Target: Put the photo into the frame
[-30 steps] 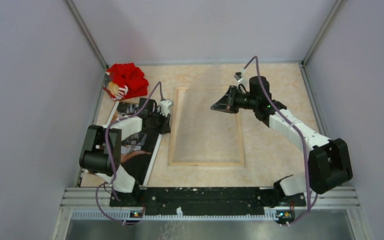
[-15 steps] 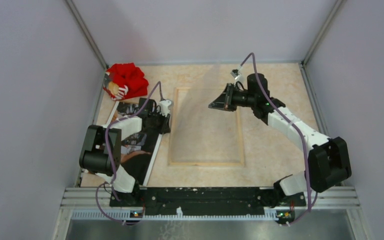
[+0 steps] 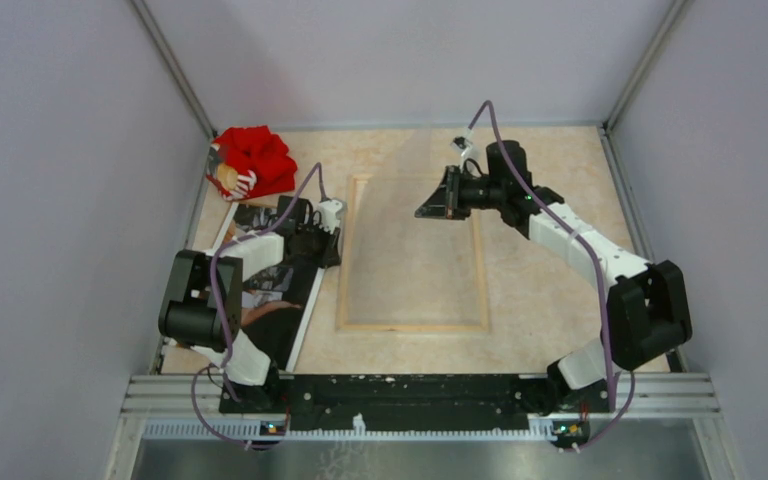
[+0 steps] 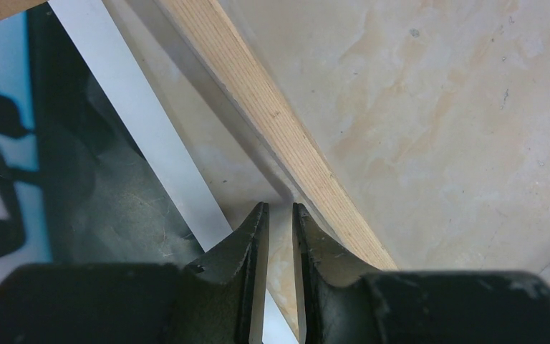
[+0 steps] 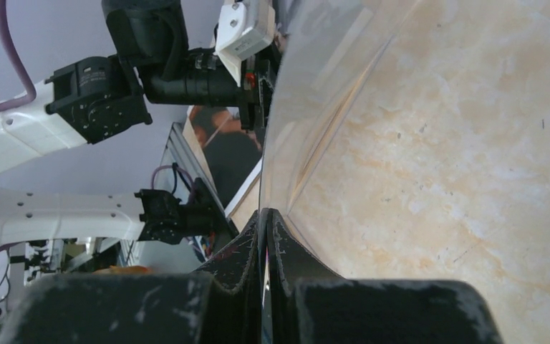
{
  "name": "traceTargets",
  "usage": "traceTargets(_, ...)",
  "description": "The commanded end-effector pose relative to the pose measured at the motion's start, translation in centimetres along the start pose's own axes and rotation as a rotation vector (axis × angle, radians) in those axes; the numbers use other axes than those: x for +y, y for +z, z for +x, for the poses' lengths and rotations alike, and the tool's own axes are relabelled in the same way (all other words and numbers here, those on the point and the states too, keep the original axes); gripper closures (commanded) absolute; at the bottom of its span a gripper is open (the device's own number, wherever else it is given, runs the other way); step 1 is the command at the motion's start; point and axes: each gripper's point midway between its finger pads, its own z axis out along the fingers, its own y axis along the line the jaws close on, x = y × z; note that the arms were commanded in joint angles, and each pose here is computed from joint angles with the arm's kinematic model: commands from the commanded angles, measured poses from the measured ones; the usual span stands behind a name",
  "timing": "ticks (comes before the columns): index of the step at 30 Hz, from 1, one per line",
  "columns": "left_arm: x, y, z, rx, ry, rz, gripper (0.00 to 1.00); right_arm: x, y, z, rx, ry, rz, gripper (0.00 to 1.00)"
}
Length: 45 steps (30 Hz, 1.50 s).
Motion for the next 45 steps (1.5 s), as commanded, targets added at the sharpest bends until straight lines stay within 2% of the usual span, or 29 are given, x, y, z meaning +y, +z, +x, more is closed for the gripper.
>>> traceTargets(1, 0.1, 0.1, 1.2, 0.038, -0.005, 0.006, 0.75, 2.7, 0.1, -1.8, -0.002, -0.126, -0.066, 1.0)
traceTargets(17, 0.0, 0.1, 1.0, 0.035, -0.005, 0.01, 0.75, 5.1, 1.4, -0.9, 0.021, -0.107, -0.116, 1.0)
traceTargets(25, 0.0, 0.1, 0.9, 0.032, -0.002, 0.01, 0.75, 5.1, 2.5, -0.5, 0.044, -0.089, -0.126, 1.0)
traceTargets(30, 0.1, 0.1, 1.1, 0.037, -0.002, 0.008, 0.75, 3.7, 3.2, -0.4, 0.042, -0.025, -0.07, 1.0)
traceTargets(35, 0.0, 0.1, 1.2, 0.036, -0.002, 0.012, 0.75, 3.4, 3.0, -0.5, -0.032, 0.065, -0.056, 1.0)
traceTargets(38, -0.1, 0.2, 1.2, 0.036, -0.003, 0.013, 0.75, 4.3, 2.7, -1.0, -0.088, 0.134, -0.108, 1.0)
traceTargets(45, -0.1, 0.1, 1.1, 0.032, -0.002, 0.014, 0.75, 5.6, 3.0, -1.2, -0.092, 0.149, -0.156, 1.0)
